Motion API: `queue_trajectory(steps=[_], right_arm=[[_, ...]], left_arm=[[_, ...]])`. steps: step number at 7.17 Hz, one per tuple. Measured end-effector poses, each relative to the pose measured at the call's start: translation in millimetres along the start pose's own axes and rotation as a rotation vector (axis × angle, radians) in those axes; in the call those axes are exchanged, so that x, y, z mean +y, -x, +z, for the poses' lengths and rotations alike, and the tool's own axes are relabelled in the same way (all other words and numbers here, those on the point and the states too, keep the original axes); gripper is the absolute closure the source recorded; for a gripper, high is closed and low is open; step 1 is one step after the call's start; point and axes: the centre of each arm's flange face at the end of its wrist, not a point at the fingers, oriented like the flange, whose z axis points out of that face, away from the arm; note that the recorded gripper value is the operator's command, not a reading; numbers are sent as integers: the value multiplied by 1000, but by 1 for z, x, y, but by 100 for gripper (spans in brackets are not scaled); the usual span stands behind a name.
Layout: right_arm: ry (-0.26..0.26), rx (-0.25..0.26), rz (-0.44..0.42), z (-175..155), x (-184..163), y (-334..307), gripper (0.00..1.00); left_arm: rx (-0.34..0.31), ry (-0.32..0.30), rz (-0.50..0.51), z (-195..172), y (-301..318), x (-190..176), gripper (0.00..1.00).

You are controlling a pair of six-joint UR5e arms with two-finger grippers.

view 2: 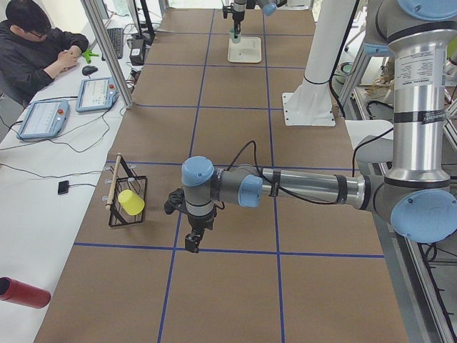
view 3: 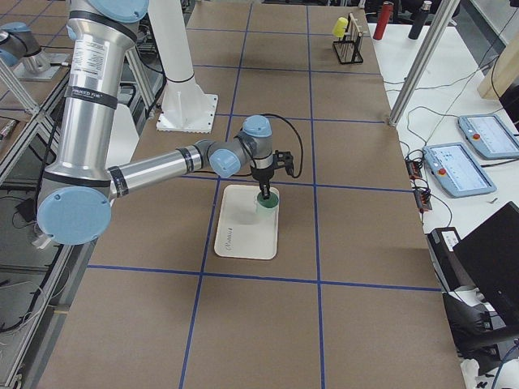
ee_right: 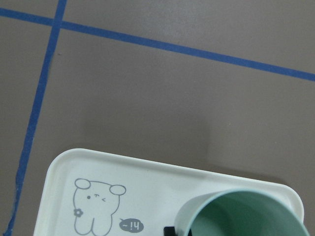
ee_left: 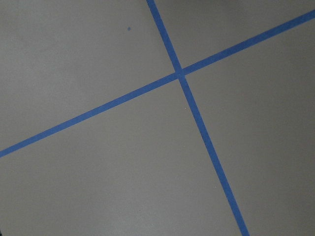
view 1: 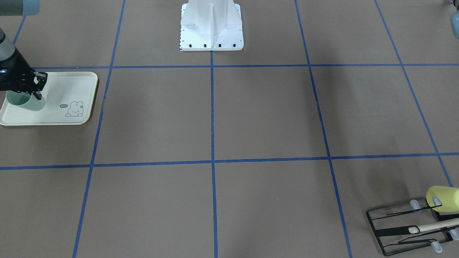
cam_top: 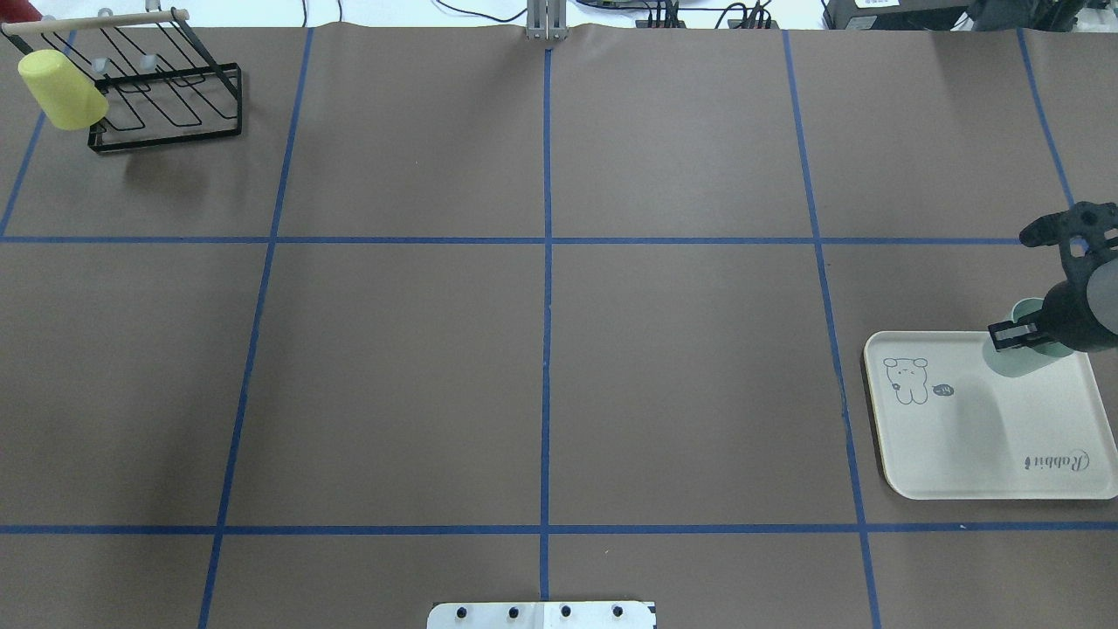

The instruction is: Left arm grabs green cup and hands to right arm on tray

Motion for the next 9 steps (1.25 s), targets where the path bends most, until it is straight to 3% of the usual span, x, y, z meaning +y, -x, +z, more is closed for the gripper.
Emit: queue_trajectory(steps=[4,5,7,9], right_arm=[[-38,-13,6,24,27,-7,100],[-42,-4,4,26,30,-10,74],[-44,6,-5,29,33,-9,1],[-45,8,-10,30,34,-7,0]], left_arm=[[2,0,-1,0,0,0,0],[2,0,-1,0,0,0,0],[2,-2,0,-1,0,0,0],[2,-3,1,-1,-1,0,0]])
